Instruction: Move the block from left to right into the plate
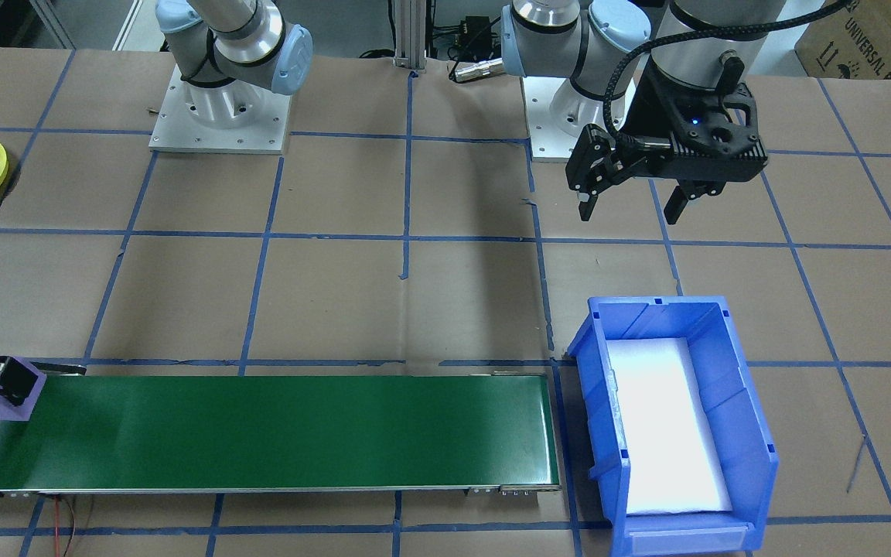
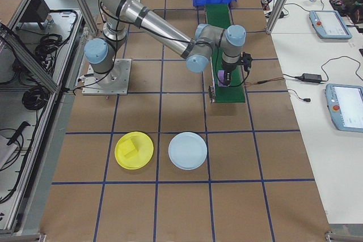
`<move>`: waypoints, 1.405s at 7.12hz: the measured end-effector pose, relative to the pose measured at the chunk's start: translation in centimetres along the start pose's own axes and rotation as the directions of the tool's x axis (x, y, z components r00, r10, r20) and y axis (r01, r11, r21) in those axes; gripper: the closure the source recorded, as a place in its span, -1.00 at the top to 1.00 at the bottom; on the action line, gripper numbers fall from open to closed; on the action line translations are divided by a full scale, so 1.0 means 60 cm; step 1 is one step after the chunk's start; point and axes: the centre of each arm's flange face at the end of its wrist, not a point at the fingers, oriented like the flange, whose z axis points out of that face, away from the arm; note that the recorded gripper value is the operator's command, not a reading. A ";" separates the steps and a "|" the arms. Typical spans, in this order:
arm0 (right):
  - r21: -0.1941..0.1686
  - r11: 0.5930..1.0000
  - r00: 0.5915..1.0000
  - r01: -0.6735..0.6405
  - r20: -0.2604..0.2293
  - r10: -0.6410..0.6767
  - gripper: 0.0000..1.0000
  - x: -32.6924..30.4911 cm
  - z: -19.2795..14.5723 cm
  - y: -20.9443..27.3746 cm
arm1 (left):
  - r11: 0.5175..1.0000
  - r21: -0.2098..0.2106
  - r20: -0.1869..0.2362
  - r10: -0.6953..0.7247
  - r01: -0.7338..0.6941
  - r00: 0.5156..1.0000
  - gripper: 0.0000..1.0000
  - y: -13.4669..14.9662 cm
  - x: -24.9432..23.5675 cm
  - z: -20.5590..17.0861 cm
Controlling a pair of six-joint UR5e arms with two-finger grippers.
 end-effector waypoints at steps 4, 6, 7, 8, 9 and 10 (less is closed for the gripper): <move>-0.049 0.985 0.986 0.162 -0.031 -0.164 -0.46 0.344 -0.016 0.148 | 1.000 0.000 0.000 0.000 0.000 1.000 1.00 0.000 0.000 0.000; -0.080 0.982 0.985 0.170 0.007 -0.170 -0.30 0.500 0.012 0.281 | 1.000 -0.001 0.000 0.000 0.000 1.000 1.00 0.000 0.000 0.000; -0.086 0.984 0.987 0.157 0.030 -0.155 -0.20 0.539 0.033 0.331 | 1.000 -0.001 0.000 0.000 0.000 1.000 1.00 0.000 0.000 0.000; -0.083 0.986 0.989 0.145 0.036 -0.142 0.03 0.562 0.052 0.361 | 1.000 0.000 0.001 -0.001 0.001 1.000 1.00 0.000 -0.001 0.000; -0.077 0.987 0.990 0.140 0.033 -0.138 0.31 0.574 0.068 0.370 | 1.000 0.000 0.001 -0.001 0.001 1.000 1.00 0.000 -0.001 0.000; -0.055 0.989 0.990 0.135 0.042 -0.133 0.26 0.578 0.080 0.369 | 1.000 0.000 0.001 -0.001 0.001 1.000 1.00 0.000 -0.001 0.000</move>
